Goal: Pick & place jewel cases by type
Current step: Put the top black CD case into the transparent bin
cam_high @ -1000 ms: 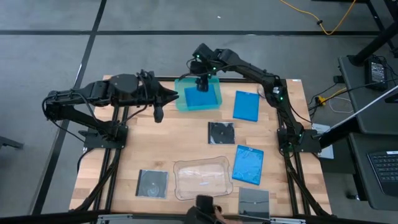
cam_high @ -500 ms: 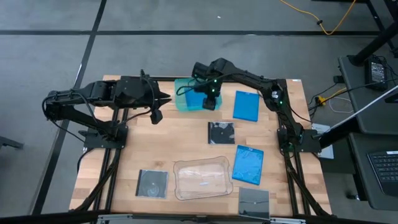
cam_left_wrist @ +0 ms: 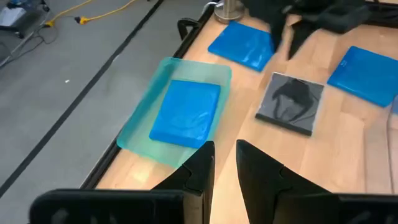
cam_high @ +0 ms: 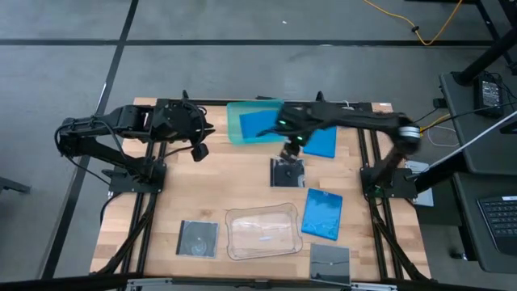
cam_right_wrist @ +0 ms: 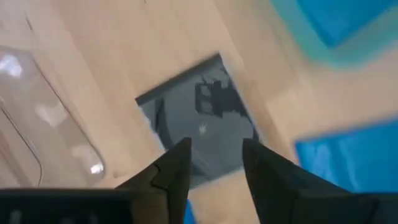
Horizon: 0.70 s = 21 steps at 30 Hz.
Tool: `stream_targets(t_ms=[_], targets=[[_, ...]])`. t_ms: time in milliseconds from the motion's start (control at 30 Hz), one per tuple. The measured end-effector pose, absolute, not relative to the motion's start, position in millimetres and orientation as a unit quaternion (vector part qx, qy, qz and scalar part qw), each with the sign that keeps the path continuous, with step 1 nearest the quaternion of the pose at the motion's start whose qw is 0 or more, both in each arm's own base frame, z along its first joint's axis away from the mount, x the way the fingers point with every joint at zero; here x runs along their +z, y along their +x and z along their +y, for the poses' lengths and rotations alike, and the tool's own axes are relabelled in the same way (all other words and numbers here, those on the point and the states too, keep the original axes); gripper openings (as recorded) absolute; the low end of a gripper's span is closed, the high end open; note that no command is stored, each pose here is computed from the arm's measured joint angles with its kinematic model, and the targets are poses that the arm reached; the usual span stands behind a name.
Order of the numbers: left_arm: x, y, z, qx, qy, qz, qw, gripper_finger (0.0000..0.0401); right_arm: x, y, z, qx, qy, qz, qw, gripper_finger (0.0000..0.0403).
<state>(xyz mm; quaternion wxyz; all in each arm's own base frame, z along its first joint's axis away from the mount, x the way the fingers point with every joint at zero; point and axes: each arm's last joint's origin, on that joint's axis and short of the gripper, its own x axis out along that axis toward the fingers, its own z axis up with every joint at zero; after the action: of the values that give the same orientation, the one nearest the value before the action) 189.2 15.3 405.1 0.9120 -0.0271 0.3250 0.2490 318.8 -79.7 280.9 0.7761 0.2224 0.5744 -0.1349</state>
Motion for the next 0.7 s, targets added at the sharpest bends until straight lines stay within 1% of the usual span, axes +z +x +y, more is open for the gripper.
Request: stream_targets(t_ms=[133, 233, 333, 433, 467, 567, 700], targets=[[403.4, 190.2, 20.0, 0.267, -0.028, 0.320, 0.909, 0.0061, 267.7, 271.4, -62.1, -0.191, 0.273, 0.545, 0.769, 0.0125], [393.8, 193.7, 24.7, 0.280, -0.034, 0.326, 0.902, 0.0061, 249.2, 242.3, -54.1, -0.221, 0.299, 0.540, 0.755, 0.0101], [380.1, 200.1, 29.5, 0.291, -0.053, 0.325, 0.898, 0.0061, 228.5, 224.0, -49.6, -0.232, 0.324, 0.536, 0.744, 0.0064], [364.7, 206.9, 32.8, 0.277, -0.076, 0.327, 0.900, 0.0061, 209.2, 215.2, -47.2, -0.233, 0.336, 0.540, 0.736, 0.0018], [360.6, 209.4, 34.2, 0.271, -0.086, 0.322, 0.903, 0.0061, 203.5, 213.5, -46.7, -0.231, 0.336, 0.543, 0.735, 0.0010], [347.5, 214.5, 38.5, 0.261, -0.117, 0.314, 0.905, 0.0061, 189.2, 212.6, -46.2, -0.225, 0.337, 0.536, 0.741, 0.0011], [332.4, 217.3, 43.9, 0.268, -0.147, 0.310, 0.900, 0.0061, 173.1, 214.8, -46.2, -0.206, 0.336, 0.525, 0.754, 0.0007]])
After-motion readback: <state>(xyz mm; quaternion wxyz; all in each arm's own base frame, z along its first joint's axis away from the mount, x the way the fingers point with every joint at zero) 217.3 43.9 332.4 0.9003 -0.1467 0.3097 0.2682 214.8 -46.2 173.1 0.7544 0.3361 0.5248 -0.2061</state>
